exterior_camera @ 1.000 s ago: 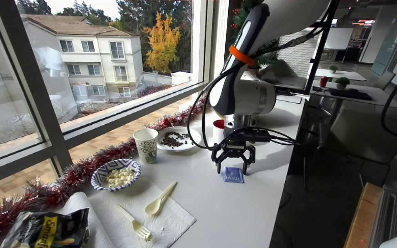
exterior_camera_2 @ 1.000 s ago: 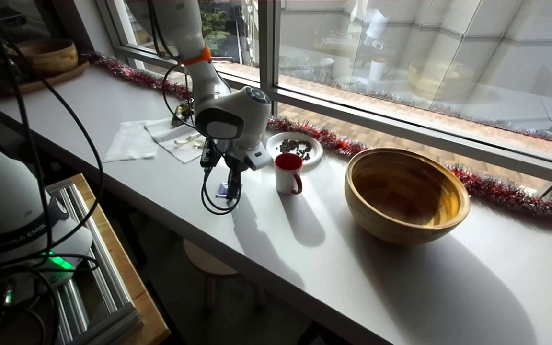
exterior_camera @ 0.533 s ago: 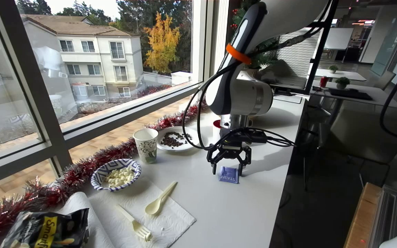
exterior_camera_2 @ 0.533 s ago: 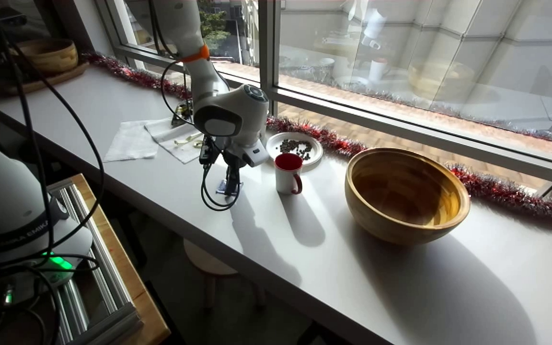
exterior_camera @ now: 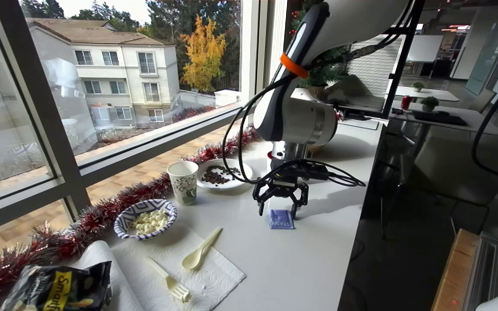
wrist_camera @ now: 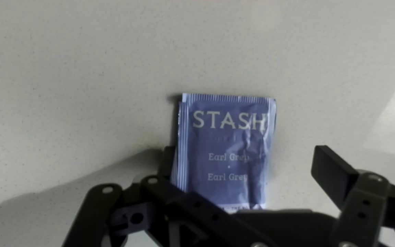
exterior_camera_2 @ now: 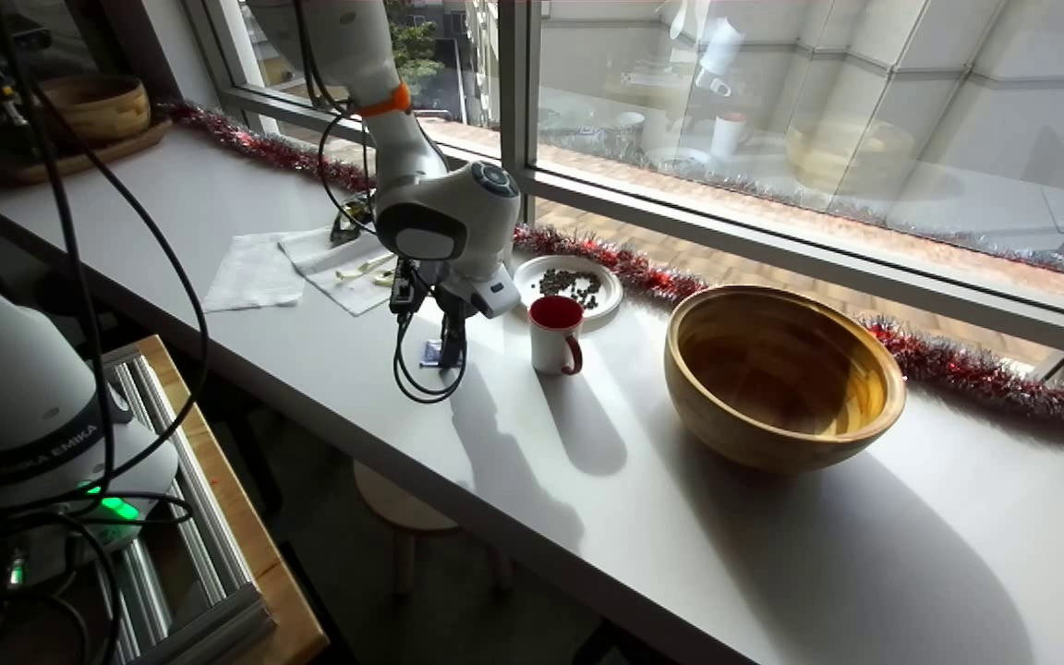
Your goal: Move the blue sachet backwards.
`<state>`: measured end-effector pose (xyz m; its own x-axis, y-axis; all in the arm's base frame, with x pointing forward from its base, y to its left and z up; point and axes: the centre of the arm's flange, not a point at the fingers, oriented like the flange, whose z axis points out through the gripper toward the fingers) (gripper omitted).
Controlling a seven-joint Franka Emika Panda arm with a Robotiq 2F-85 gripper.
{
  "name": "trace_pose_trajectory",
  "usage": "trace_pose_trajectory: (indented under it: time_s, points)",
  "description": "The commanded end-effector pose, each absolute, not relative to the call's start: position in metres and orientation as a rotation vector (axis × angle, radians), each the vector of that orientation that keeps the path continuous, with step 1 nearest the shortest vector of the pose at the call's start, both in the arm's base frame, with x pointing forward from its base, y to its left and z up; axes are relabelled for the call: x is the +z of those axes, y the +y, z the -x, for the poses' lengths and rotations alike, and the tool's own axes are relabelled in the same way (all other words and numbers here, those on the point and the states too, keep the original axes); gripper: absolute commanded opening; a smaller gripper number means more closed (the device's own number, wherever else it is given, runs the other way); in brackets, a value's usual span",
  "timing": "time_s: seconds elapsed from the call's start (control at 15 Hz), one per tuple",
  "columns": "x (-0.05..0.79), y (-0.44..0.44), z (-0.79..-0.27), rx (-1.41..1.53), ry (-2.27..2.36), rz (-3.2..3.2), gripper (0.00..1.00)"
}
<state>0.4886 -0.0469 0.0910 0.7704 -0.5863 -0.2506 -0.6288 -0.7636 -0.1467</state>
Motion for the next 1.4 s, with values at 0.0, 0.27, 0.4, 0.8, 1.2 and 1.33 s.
trace_pose_trajectory:
  time_s: [0.0, 0.27, 0.4, 0.8, 1.2, 1.33]
  points:
    - [0.082, -0.043, -0.498, 0.246, 0.927, 2.690, 1.00]
    - [0.080, -0.037, -0.505, 0.237, 0.937, 2.652, 1.00]
    - [0.079, -0.034, -0.509, 0.234, 0.962, 2.628, 1.00]
    - [0.079, -0.026, -0.526, 0.220, 1.084, 2.505, 1.00]
    - [0.075, -0.011, -0.548, 0.191, 1.160, 2.408, 1.00]
    - [0.073, -0.005, -0.555, 0.188, 1.173, 2.382, 1.00]
